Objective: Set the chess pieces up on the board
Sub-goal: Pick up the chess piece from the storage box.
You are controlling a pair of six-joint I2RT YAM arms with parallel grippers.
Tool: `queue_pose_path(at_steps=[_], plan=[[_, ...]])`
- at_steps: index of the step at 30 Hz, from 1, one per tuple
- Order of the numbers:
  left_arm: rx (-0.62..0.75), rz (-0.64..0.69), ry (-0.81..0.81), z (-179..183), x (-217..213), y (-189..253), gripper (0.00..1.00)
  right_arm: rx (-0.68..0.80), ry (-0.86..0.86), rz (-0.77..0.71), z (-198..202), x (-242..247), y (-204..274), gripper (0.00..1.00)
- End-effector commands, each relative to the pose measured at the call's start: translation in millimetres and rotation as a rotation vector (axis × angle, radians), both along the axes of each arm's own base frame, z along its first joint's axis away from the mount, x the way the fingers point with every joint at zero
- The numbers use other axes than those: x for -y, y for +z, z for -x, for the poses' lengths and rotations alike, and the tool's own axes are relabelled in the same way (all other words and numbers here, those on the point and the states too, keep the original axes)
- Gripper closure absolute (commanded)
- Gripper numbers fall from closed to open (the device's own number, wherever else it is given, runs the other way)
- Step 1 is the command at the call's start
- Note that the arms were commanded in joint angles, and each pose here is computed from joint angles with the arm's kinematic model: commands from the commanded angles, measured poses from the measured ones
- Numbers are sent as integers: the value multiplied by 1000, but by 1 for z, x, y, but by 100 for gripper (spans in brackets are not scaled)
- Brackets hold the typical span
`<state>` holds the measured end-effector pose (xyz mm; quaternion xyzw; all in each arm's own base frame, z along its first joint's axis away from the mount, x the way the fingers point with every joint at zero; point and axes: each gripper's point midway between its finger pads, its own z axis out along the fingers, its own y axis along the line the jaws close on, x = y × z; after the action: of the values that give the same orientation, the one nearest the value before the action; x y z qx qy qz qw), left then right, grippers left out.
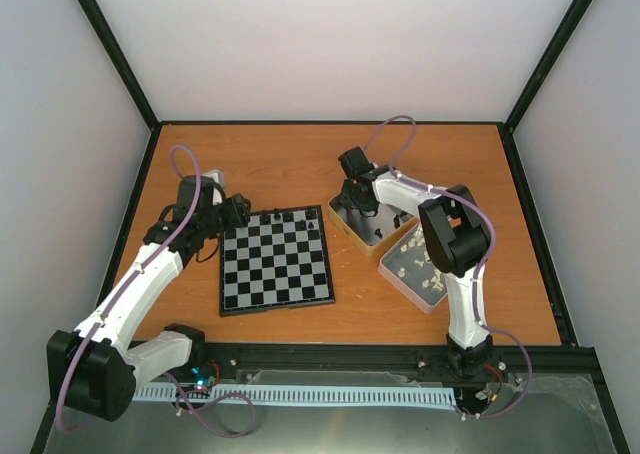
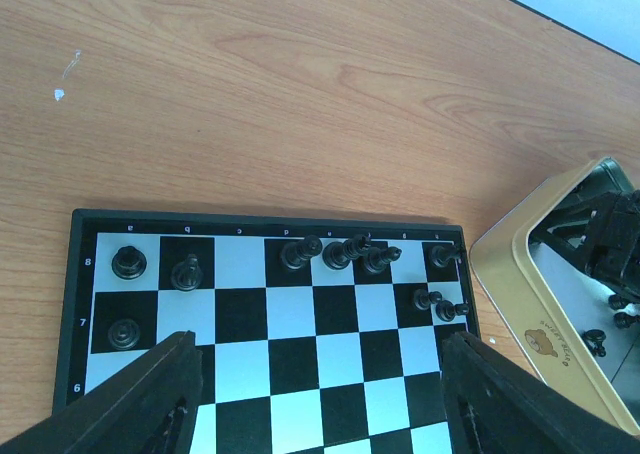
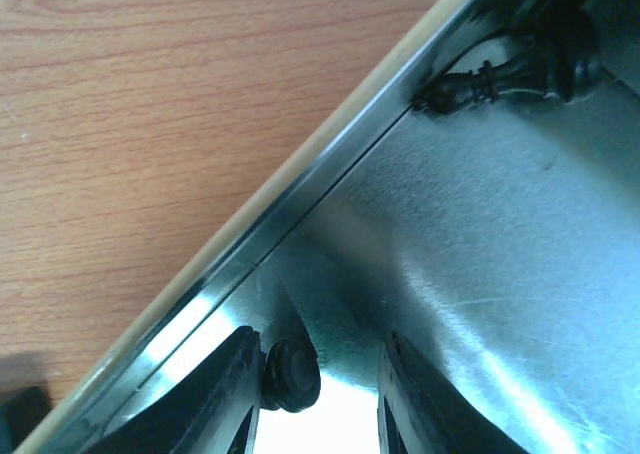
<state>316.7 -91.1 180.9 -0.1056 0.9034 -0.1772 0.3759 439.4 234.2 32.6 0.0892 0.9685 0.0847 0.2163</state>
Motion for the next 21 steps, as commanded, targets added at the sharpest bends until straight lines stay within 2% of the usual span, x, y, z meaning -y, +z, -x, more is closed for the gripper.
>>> queue_pose_path(at_steps=[1, 6, 9, 13, 21], plan=[[52, 5, 6, -9, 0, 20, 33, -12, 32, 120, 4, 17, -3, 67], [51, 10, 6, -8, 0, 20, 33, -22, 40, 157, 10, 25, 0, 68], [50, 12, 7, -8, 0, 19, 34, -9, 48, 128, 9, 20, 7, 70], [50, 17, 3, -9, 2, 19, 34, 22, 35, 31, 0, 4, 19, 60], [56, 7, 4, -8, 0, 22, 33, 8, 21, 49, -7, 2, 3, 59]])
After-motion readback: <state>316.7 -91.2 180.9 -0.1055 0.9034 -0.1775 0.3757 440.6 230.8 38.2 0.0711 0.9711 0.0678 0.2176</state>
